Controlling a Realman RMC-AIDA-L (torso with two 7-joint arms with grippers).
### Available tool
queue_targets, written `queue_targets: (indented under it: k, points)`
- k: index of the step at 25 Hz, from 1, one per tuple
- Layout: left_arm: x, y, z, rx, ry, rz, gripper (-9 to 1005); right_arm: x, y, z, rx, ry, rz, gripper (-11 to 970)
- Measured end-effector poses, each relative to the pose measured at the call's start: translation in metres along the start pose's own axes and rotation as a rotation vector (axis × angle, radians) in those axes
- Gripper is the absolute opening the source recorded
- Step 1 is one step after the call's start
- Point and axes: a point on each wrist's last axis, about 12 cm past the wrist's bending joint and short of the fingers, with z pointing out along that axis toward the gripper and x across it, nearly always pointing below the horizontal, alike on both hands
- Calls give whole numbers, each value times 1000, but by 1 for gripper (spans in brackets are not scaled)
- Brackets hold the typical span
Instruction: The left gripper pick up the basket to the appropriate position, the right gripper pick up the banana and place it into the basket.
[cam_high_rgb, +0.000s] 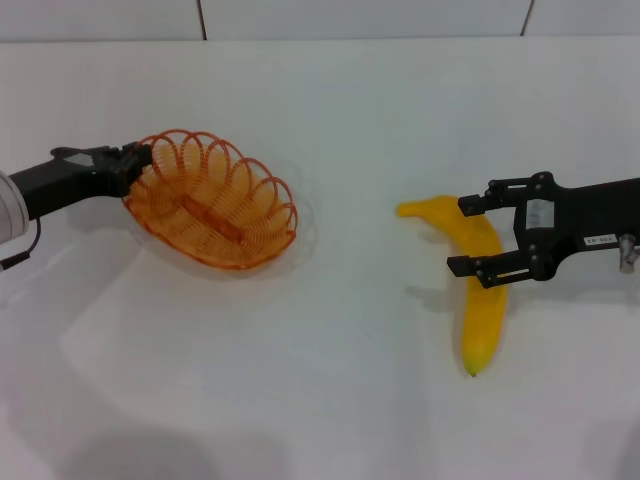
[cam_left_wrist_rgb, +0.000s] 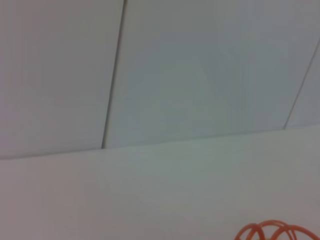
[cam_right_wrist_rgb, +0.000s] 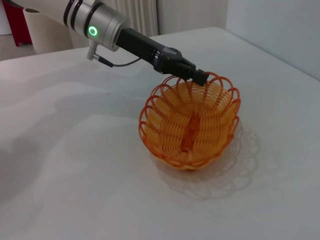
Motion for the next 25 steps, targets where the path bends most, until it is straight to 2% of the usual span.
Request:
queue_targets:
  k: [11,25]
  points:
    - [-10,1,-3,5,-94,10,84,-1,0,0,-3,0,-2,819]
    - [-8,2,-7,2,-107,-2,76,0,0,2,-3,2,2,818]
